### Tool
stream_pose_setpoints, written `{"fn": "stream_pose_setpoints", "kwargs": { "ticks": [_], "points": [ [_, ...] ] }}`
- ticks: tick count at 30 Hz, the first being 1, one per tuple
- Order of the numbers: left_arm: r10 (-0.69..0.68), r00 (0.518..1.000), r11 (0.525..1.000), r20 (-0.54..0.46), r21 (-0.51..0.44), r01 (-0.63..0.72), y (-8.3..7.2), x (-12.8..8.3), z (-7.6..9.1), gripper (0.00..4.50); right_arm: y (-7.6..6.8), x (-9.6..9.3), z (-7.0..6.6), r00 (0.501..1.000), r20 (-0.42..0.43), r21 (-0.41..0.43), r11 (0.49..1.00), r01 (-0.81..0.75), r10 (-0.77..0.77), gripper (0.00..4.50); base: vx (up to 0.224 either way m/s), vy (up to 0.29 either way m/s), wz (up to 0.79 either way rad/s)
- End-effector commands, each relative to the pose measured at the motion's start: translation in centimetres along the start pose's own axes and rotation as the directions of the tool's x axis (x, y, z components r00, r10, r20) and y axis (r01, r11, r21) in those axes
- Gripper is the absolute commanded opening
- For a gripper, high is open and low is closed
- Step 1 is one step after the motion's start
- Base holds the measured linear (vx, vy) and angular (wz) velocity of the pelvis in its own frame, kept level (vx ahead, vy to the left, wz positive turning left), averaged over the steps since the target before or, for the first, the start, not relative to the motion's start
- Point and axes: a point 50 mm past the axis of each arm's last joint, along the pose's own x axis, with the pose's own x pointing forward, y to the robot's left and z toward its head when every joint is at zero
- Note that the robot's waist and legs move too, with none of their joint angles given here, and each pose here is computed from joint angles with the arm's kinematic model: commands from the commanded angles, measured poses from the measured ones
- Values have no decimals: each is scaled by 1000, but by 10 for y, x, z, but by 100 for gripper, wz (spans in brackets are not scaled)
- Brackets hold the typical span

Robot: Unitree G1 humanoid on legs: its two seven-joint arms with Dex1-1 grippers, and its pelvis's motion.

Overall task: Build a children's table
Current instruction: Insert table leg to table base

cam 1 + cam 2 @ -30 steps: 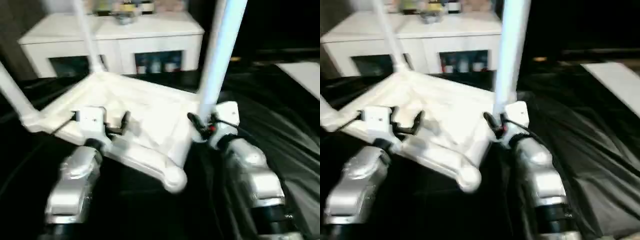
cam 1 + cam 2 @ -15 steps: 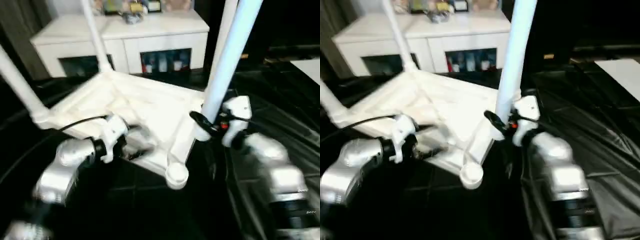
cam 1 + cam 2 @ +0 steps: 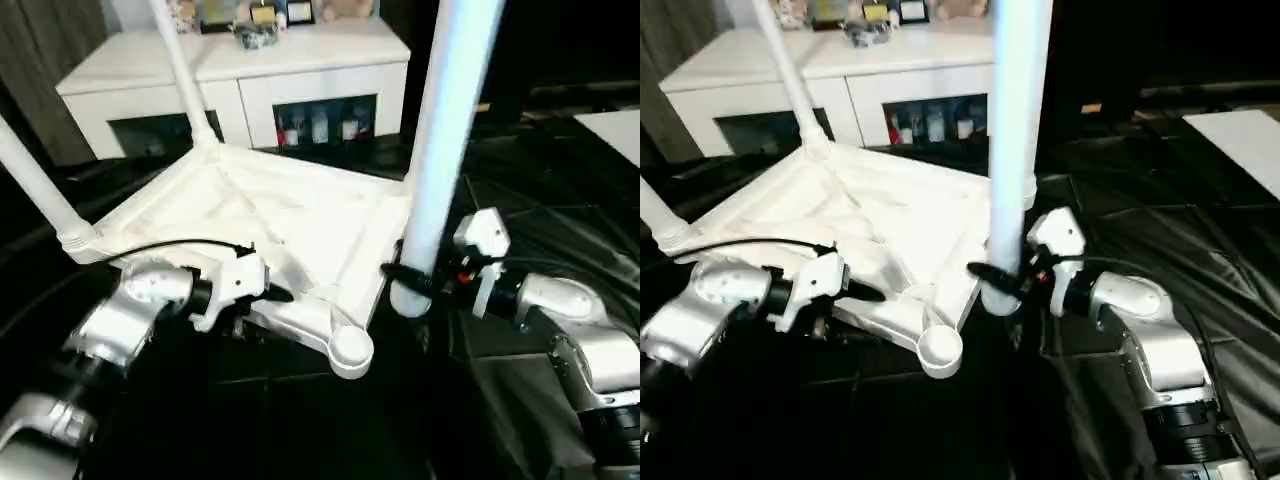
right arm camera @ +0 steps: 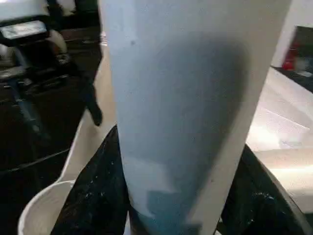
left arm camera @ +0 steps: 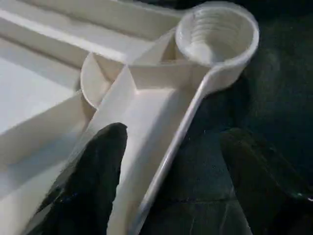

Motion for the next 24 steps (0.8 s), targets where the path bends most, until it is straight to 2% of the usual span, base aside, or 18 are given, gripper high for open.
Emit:
{"fn": "stream_pose_setpoints", "kwargs": {
  "ticks": [1,14,17,18,21,24],
  "points": [
    [-29,999,998,-44,48,31,5,-2,0,305,4,3,10,998,14,-24,998,-60,60,187,0,0,0],
    [-133,986,974,-99,171,148,16,14,8,189,15,-6,8,994,-20,-23,994,-109,108,187,0,0,0],
    [-147,983,967,-113,194,167,17,18,10,177,16,-8,9,993,-28,-25,993,-112,111,187,0,0,0],
    [-153,980,963,-123,203,176,18,20,10,147,16,-9,9,993,-31,-25,993,-112,112,187,0,0,0],
    [-160,978,960,-137,211,186,19,21,10,142,16,-9,10,993,-33,-25,993,-114,113,187,0,0,0],
    [-176,967,949,-186,230,217,19,21,7,118,18,-10,10,992,-42,-28,992,-122,121,187,0,0,0]
  ]
}}
